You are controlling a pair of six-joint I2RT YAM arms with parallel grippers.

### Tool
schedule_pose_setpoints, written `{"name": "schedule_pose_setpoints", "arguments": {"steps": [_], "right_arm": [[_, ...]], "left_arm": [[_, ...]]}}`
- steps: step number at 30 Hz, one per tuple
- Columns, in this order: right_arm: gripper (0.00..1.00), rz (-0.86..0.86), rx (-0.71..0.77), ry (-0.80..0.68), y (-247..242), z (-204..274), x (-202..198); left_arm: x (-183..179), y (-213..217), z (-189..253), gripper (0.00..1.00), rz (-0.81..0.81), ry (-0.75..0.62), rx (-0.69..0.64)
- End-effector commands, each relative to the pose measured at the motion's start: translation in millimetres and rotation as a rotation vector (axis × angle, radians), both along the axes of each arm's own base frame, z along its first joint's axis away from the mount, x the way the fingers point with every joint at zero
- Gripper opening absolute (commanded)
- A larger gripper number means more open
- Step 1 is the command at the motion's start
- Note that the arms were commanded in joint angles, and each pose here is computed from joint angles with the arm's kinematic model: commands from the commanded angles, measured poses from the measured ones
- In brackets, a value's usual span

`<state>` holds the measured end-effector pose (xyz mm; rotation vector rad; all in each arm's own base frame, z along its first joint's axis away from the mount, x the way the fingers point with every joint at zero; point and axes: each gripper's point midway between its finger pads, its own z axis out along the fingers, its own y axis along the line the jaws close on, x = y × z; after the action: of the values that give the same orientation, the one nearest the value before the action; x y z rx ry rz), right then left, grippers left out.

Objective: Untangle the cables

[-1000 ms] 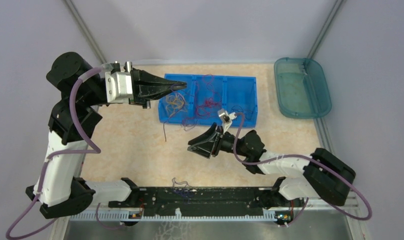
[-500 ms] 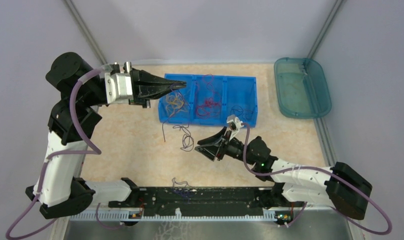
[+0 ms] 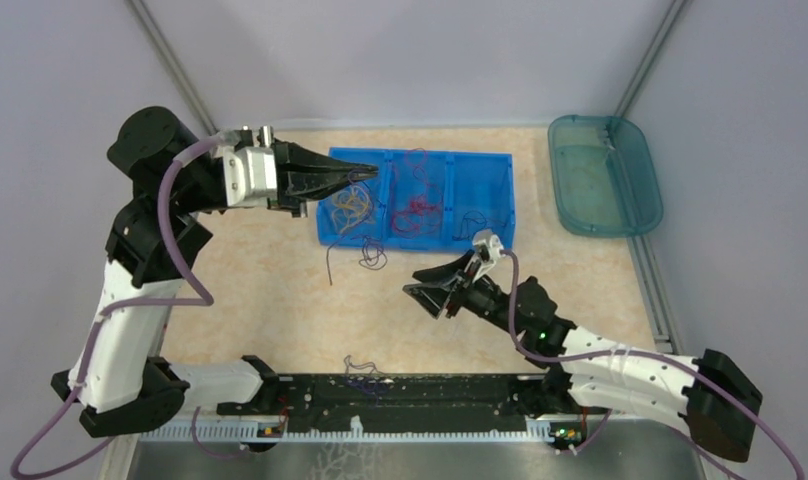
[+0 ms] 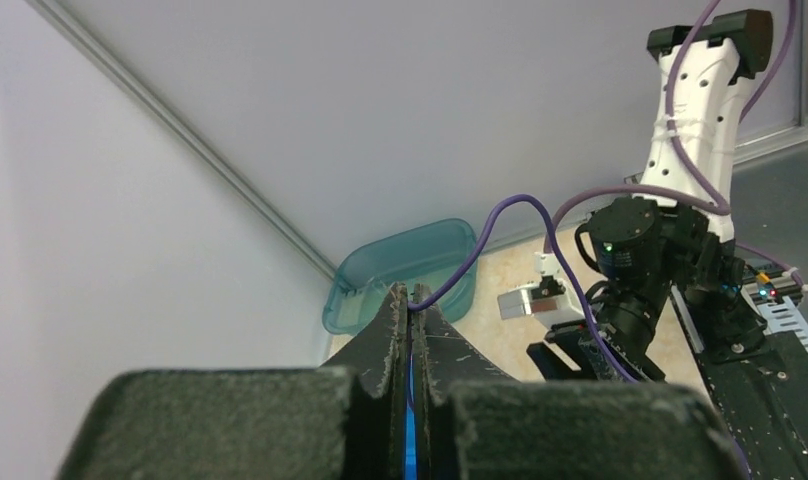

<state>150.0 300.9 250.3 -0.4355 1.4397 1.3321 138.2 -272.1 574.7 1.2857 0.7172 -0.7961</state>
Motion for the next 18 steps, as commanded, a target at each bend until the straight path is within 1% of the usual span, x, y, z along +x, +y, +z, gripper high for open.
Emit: {"name": "schedule_pose_setpoints", "arguments": {"steps": [1,5,9,11,13,18], "right_arm": [[0.51,-0.280,-0.098,0.002,-32.1,-4.1,37.4],[0.55,-0.653,-0.204,0.051,-95.3,-13.2,73.9],[0.56,-0.923,-0.221,0.085,-153.7,-8.1,83.8],[0.56,-1.017,-0.215,0.089,-175.6,-2.7,84.0],[0.56,-1.095,-0.203,0.099,-193.8,0.7,83.1],[0.56,-1.201,-0.201,0.110,-219.7,3.0,79.6]], "left_arm": [[20.0,-11.5,-17.1,0.01,0.037,0.039,-0.001],[66.9,-33.4,-56.9,0.00,0.137,0.101,0.015],[114.6,-60.1,-95.4,0.01,0.209,0.156,0.024],[137.5,-78.9,-116.4,0.01,0.217,0.194,0.035],[155.0,-95.7,-126.2,0.00,0.209,0.211,0.037],[200.3,-139.1,-151.0,0.01,0.194,0.263,0.057]]}}
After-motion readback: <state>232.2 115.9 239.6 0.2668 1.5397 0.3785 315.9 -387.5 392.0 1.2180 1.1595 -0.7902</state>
